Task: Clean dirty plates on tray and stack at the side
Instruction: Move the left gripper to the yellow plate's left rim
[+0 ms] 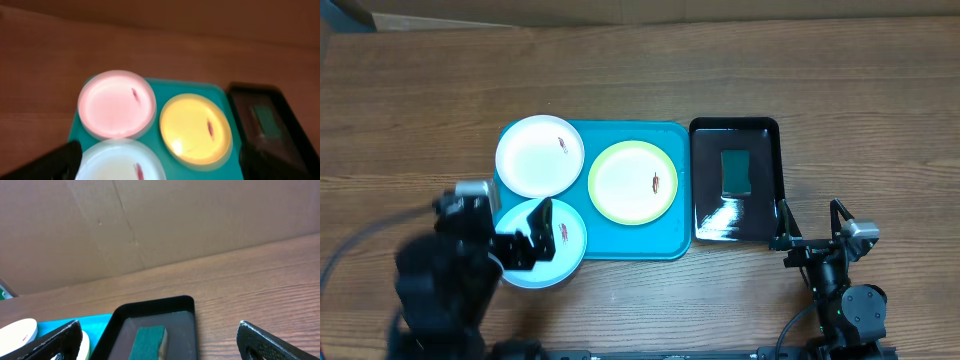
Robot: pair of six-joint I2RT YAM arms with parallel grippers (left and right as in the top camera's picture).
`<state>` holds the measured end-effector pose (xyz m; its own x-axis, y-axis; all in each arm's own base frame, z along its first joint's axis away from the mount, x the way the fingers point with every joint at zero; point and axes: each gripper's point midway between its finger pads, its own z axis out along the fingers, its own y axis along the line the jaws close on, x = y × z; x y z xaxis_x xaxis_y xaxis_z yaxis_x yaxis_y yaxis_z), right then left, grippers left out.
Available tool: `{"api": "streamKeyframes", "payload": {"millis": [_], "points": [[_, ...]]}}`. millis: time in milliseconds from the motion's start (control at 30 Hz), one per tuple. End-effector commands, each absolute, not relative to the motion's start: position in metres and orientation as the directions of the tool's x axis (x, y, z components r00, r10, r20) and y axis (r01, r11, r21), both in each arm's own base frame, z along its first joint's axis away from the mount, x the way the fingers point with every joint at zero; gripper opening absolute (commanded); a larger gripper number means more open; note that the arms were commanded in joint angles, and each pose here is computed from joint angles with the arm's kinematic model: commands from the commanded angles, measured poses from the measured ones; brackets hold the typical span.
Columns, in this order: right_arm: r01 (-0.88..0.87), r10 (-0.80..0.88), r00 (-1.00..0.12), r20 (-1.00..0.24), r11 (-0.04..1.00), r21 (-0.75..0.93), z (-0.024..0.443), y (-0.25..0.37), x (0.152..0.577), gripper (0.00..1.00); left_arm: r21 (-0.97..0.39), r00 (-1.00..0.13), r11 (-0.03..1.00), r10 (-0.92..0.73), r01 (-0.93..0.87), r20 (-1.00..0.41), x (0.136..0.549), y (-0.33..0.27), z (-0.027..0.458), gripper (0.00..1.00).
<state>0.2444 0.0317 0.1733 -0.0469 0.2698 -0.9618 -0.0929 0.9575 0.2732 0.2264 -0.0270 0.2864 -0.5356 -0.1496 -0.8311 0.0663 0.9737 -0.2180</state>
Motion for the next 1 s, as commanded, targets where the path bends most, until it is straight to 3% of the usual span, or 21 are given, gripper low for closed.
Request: {"api": "streamKeyframes", "payload": {"millis": [0,133,333,367,600,667,967], "points": [[-0.093,0.267,-0.049,-0.963,0.958,0.27,0.17,0.032,0.245,1.0,-0.286,-0.66,0.945,-0.115,0.156,-0.742,0.241,-0.05,0.31,1.0],[-0.093,0.266,-0.049,-0.963,0.958,0.27,0.17,0.032,0.245,1.0,-0.376,-0.772,0.914,-0.126,0.154,-0.623,0.262,-0.062,0.319,1.0],[-0.093,0.266,-0.049,-0.963,0.958,0.27,0.17,0.032,0.245,1.0,-0.412,-0.869,0.907,-0.128,0.093,-0.478,0.293,-0.064,0.283,1.0],[-0.093,0.266,-0.049,-0.963,0.958,0.27,0.17,0.032,0.245,1.0,-0.416,-0.887,0.906,-0.128,0.078,-0.444,0.297,-0.064,0.273,0.96],[-0.093,0.266,-0.049,-0.963,0.958,0.27,0.17,0.032,0.245,1.0,-0.417,-0.968,0.909,-0.13,-0.029,-0.215,0.306,-0.062,0.216,0.13],[-0.093,0.266,-0.049,-0.963,0.958,0.27,0.17,0.032,0.245,1.0,-0.405,-0.978,0.913,-0.128,-0.052,-0.163,0.305,-0.061,0.203,0.04],[-0.094,0.27,-0.05,-0.961,0.957,0.274,0.17,0.032,0.245,1.0,-0.355,-0.991,0.93,-0.125,-0.099,-0.053,0.312,-0.055,0.165,0.04]]}}
